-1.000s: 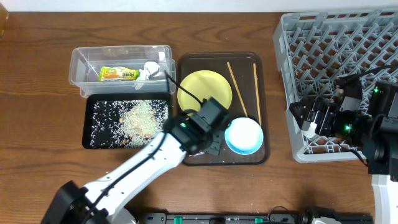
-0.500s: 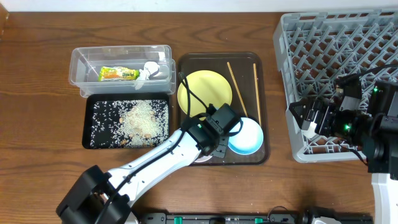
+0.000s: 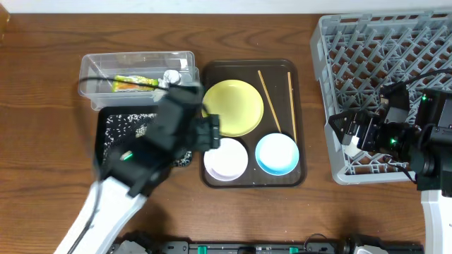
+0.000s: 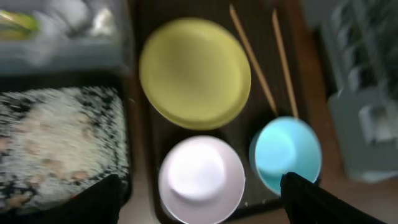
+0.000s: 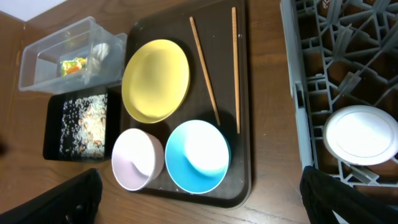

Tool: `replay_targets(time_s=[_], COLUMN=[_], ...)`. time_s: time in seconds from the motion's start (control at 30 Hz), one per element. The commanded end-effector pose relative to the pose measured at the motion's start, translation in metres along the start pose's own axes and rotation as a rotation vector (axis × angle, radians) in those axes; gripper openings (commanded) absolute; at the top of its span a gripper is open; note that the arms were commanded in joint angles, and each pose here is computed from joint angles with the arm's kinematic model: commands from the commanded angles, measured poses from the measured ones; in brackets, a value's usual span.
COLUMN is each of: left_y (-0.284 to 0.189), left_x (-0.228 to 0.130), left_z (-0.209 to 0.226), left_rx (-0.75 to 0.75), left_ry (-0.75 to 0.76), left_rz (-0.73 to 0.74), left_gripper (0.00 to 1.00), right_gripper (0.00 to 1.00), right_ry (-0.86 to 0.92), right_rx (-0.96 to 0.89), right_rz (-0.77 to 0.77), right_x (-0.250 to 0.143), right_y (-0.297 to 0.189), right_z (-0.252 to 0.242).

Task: Sort waste into correct bins and load items into the dishwasher rack

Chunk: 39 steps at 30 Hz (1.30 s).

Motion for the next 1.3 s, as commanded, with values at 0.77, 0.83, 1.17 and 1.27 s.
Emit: replay_targets(time_s=[0.77,0.83,1.17,1.27], left_y=[-0.050,-0.049,-0.023,-0.012], left_x=[0.023,0.018,-0.037,-0.056], left_z=[0.018,0.030,0.089,0.100], left_rx=[0.011,0.026,0.041,0.047], left_ry=[0.283,0.273,0.192,0.184], left_rz=[-0.452,-0.521,-0.738,-0.774], left_gripper=[0.89,0.90,0.90,0.90], right_gripper=[0.99,0.99,0.99,0.99], right_ry=[-0.030,-0.030,-0.030,-0.030], right_rx=[0.008,0.008,0.008,0.008], right_rz=[-0.002,-0.002,-0.002,-0.002], right_x=[0.001,0.001,0.001,0.001], right_y=[-0.001,-0.001,-0.001,-0.001], right_z=[0.004,0.004,0.004,0.004])
Point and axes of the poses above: each gripper's point midway between its finger pads, its own y axis out along the fingers, its own z axis along the line the jaws close on, x = y × z, the point moved 7 cm from there along -y, back along the fingers, and after that the axes turned 1 degree about -y, right-handed, at the moved point
